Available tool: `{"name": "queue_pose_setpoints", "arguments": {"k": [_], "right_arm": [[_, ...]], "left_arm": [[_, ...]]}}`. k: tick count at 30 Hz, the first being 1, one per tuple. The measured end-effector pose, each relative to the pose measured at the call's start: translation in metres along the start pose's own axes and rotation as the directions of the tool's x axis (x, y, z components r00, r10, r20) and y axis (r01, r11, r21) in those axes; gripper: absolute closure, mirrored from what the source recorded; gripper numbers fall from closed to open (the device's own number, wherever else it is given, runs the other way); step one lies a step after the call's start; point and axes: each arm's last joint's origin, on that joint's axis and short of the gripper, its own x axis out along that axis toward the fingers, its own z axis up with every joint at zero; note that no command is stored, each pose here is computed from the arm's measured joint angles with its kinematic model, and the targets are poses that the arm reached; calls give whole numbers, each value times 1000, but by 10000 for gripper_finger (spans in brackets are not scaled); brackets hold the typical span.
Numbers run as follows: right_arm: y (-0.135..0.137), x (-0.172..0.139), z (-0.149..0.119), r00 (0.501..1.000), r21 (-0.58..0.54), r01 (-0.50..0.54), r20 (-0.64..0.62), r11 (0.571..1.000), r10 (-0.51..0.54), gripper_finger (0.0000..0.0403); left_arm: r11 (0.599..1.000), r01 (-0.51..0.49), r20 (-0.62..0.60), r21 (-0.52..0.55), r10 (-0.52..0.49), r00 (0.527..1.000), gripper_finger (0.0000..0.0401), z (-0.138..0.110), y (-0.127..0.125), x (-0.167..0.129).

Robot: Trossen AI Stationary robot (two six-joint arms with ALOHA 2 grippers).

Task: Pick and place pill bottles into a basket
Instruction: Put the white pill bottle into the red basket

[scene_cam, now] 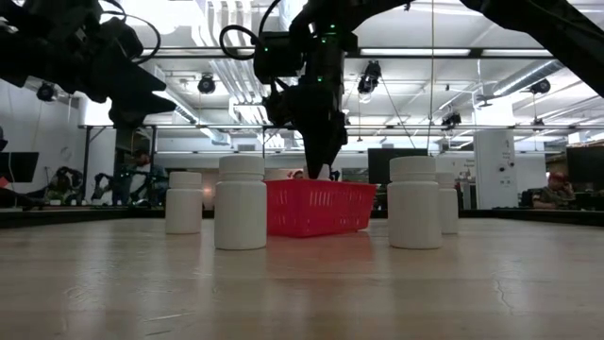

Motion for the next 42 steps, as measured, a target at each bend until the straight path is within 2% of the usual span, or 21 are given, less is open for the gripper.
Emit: {"name": "queue_pose_setpoints", "arguments": {"k": [10, 20, 32, 42], "right_arm": [[0, 1, 0, 1000, -4, 1, -2, 1000, -1, 235], [0, 3, -2, 1000, -8, 3, -12, 1000, -4, 214], [0, 3, -2, 1000, -18, 0, -12, 1000, 0, 215], [0, 3, -1, 1000, -40, -8, -11, 999, 7, 167]], "left_arm": [[1000, 1, 4, -1, -1, 1000, 210, 0, 0, -1], [1000, 1, 4, -7, -1, 1000, 210, 0, 0, -1], [1000, 1, 4, -7, -1, 1000, 210, 0, 0, -1], [1000, 1, 4, -7, -1, 1000, 210, 0, 0, -1]]}}
